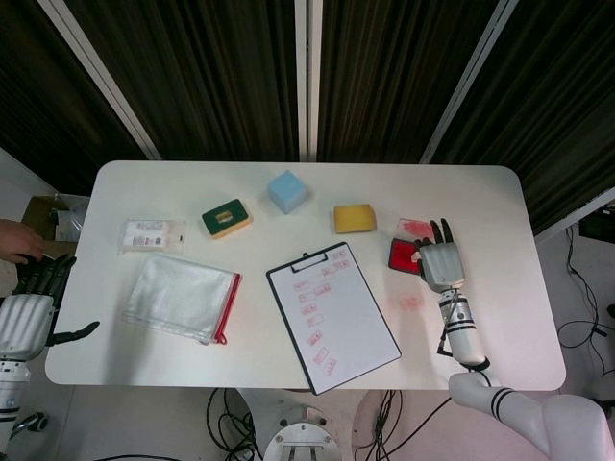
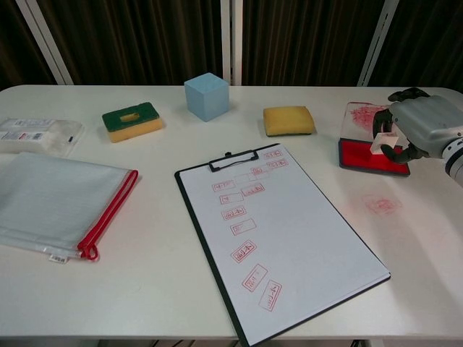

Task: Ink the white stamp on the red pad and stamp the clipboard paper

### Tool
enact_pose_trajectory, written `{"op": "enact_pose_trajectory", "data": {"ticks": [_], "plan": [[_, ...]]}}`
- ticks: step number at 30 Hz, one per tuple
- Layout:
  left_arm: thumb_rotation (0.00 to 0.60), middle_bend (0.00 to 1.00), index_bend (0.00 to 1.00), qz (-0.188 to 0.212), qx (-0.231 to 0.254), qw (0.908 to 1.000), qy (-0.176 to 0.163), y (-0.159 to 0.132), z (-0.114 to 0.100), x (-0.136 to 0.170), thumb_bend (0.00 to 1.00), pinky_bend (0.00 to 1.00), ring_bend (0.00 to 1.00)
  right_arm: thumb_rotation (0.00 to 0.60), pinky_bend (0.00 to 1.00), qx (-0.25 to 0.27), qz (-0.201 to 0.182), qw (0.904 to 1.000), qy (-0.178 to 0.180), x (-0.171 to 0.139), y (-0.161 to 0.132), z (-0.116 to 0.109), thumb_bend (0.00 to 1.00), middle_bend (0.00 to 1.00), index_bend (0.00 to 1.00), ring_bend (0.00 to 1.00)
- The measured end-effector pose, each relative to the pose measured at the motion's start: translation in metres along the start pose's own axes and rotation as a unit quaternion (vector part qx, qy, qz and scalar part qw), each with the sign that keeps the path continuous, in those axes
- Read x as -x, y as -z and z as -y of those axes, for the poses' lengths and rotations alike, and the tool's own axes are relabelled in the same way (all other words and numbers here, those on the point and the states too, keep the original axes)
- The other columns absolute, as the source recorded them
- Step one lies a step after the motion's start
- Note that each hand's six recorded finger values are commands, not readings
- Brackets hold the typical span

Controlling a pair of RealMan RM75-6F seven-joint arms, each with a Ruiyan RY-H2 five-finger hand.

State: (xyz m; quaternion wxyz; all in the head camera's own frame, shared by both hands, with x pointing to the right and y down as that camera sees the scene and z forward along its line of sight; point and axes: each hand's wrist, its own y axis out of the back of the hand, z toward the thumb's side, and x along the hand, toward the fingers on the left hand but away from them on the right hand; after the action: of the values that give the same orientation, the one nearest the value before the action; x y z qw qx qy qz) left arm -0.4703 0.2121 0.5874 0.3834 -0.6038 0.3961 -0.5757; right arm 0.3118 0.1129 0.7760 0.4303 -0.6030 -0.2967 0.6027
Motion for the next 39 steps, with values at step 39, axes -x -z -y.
{"op": "enact_pose_trajectory", "data": {"ticks": [39], "plan": [[0.427,0.06,0.04,-0.010,0.015,0.9998,-0.007,0.013,-0.001,0.007,0.06,0.18,0.10,0.600,0.00,0.019,-0.177,0.9831,0.041,-0.069,-0.182,-0.040,0.45,0.57,0.66,0.09]]}}
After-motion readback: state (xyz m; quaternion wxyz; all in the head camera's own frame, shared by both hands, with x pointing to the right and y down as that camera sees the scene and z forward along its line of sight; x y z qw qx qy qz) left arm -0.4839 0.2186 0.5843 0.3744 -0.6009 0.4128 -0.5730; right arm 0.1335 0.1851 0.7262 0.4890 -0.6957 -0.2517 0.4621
